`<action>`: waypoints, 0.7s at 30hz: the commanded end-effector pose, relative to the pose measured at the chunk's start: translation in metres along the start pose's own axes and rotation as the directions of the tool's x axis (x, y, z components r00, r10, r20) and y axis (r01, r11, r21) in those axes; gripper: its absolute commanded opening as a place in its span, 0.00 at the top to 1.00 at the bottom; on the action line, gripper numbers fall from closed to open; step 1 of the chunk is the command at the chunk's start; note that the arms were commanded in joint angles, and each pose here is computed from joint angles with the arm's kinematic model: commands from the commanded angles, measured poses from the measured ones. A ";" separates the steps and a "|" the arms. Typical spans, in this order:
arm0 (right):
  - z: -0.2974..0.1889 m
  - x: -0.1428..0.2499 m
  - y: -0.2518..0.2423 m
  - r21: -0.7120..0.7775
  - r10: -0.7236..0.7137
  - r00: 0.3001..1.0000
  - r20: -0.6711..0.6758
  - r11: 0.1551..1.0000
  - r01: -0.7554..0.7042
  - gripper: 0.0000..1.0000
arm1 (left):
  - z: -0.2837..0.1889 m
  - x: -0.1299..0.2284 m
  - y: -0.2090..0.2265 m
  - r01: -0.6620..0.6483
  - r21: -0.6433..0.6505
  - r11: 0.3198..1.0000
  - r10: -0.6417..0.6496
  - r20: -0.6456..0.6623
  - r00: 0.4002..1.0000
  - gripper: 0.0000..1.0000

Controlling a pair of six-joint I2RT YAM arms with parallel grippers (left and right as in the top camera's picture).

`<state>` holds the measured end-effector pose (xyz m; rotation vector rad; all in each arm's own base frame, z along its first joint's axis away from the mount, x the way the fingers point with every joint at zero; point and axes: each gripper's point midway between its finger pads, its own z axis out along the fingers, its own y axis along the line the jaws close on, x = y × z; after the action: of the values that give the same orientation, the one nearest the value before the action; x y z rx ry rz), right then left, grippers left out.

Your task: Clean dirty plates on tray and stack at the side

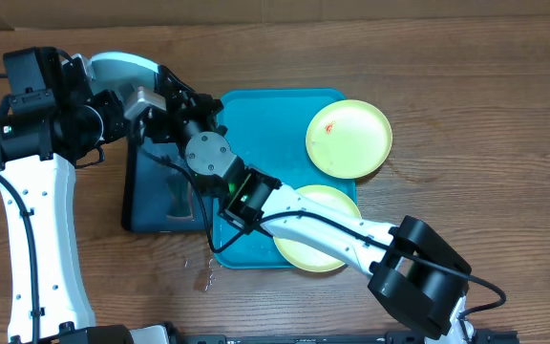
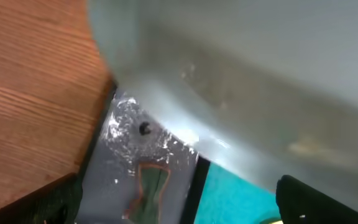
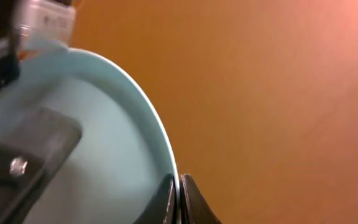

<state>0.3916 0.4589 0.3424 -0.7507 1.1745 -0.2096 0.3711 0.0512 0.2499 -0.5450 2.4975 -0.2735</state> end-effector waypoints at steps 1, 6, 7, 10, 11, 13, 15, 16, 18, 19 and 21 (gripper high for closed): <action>-0.002 -0.021 -0.016 0.054 -0.125 0.991 0.042 0.991 0.123 0.96 | 0.000 -0.002 0.000 0.009 -0.004 1.000 -0.009 0.003 1.000 0.01; -0.003 -0.023 -0.018 0.062 -0.132 0.990 0.047 0.990 0.129 0.96 | 0.000 -0.002 0.000 0.008 -0.004 1.000 -0.008 0.003 1.000 0.00; -0.002 -0.022 -0.017 0.057 -0.135 0.990 0.043 0.989 0.133 0.96 | 0.000 -0.002 0.000 0.008 -0.004 1.000 -0.008 0.003 1.000 0.00; -0.003 -0.022 -0.015 0.053 -0.136 0.990 0.043 0.990 0.134 0.96 | 0.000 -0.002 0.000 0.008 -0.004 1.000 -0.008 0.003 1.000 0.00; -0.003 -0.023 -0.014 0.052 -0.136 0.990 0.045 0.990 0.133 0.96 | 0.000 -0.003 0.000 0.008 -0.004 1.000 -0.008 0.003 1.000 0.00; -0.005 -0.026 -0.012 0.047 -0.135 0.990 0.051 0.990 0.132 0.96 | 0.000 -0.002 0.000 0.008 -0.004 1.000 -0.008 0.003 1.000 0.00; -0.007 -0.029 -0.009 0.042 -0.133 0.990 0.056 0.990 0.131 0.96 | 0.000 -0.002 0.000 0.008 -0.004 1.000 -0.008 0.003 1.000 0.00; -0.008 -0.030 -0.007 0.040 -0.132 0.989 0.059 0.991 0.130 0.96 | 0.000 -0.002 0.000 0.008 -0.004 1.000 -0.008 0.003 1.000 0.00; -0.010 -0.034 -0.004 0.034 -0.130 0.989 0.065 0.991 0.128 0.96 | 0.000 -0.002 0.000 0.008 -0.004 1.000 -0.008 0.003 1.000 0.00; -0.011 -0.034 -0.004 0.033 -0.130 0.989 0.067 0.991 0.128 0.96 | 0.000 -0.003 0.000 0.008 -0.004 1.000 -0.008 0.003 1.000 0.00; -0.011 -0.035 -0.003 0.032 -0.129 0.989 0.068 0.991 0.127 0.96 | 0.000 -0.002 0.000 0.009 -0.004 1.000 -0.009 0.003 1.000 0.00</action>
<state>0.3797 0.4648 0.3519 -0.8250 1.0836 -0.3360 0.3705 0.0512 0.2495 -0.5470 2.5002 -0.2738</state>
